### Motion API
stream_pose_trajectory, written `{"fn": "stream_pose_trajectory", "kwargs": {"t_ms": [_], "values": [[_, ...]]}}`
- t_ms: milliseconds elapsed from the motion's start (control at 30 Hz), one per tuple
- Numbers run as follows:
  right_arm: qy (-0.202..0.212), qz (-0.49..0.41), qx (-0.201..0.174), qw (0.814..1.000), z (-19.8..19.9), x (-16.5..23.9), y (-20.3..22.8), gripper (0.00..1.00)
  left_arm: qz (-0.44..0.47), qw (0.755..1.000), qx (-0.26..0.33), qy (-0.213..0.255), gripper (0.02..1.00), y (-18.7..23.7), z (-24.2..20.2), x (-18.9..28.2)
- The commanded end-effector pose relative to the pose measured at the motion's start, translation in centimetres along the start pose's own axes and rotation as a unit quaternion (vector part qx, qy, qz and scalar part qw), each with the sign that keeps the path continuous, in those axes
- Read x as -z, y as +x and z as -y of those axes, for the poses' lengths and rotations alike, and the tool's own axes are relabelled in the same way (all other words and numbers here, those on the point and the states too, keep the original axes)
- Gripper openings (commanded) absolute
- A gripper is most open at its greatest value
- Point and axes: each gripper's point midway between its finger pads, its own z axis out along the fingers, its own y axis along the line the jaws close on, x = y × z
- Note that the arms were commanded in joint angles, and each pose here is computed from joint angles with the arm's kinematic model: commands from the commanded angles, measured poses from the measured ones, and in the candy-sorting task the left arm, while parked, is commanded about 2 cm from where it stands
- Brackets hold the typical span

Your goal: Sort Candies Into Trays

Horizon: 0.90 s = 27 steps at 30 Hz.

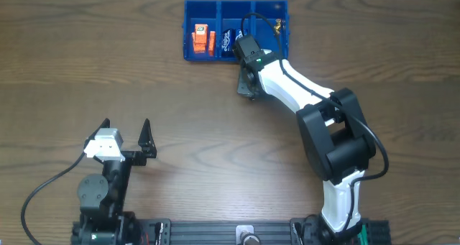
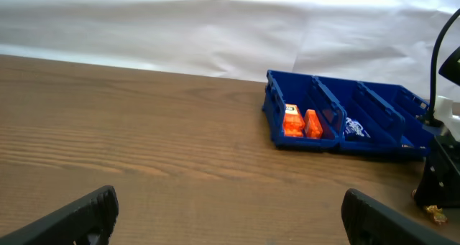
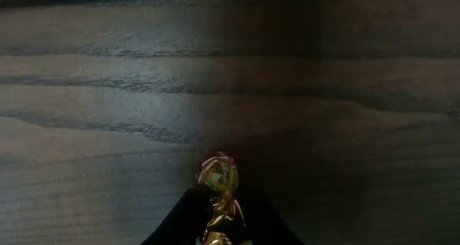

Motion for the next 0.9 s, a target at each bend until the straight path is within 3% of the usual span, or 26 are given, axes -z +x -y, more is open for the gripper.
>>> {"fn": "stream_pose_trajectory", "kwargs": {"t_ms": [33, 100, 267, 333, 433, 567, 900], "values": [[0.01, -0.006, -0.001, 1.0, 0.5, -0.3, 0.5, 0.097, -0.025, 1.0, -0.005, 0.007, 0.998, 1.6, 0.1, -0.1], [0.006, 0.016, -0.004, 1.0, 0.5, 1.3, -0.5, 0.093, -0.025, 1.0, -0.005, 0.007, 0.998, 1.6, 0.1, -0.1], [0.01, 0.165, 0.016, 0.986, 1.5, 10.4, -6.7, 0.082, -0.025, 1.0, -0.005, 0.007, 0.998, 1.6, 0.1, -0.1], [0.005, 0.236, 0.024, 0.971, 2.0, 14.6, -9.8, 0.082, -0.025, 1.0, -0.005, 0.007, 0.998, 1.6, 0.1, -0.1], [-0.003, 0.314, 0.05, 0.948, 2.4, 17.8, -13.5, 0.082, -0.025, 1.0, -0.005, 0.007, 0.998, 1.6, 0.1, -0.1], [0.008, 0.351, 0.052, 0.935, 3.6, 18.0, -16.1, 0.082, -0.025, 1.0, -0.005, 0.007, 0.998, 1.6, 0.1, -0.1], [0.018, 0.342, 0.052, 0.938, 3.6, 14.3, -17.0, 0.082, -0.025, 1.0, -0.005, 0.007, 0.998, 1.6, 0.1, -0.1]]}}
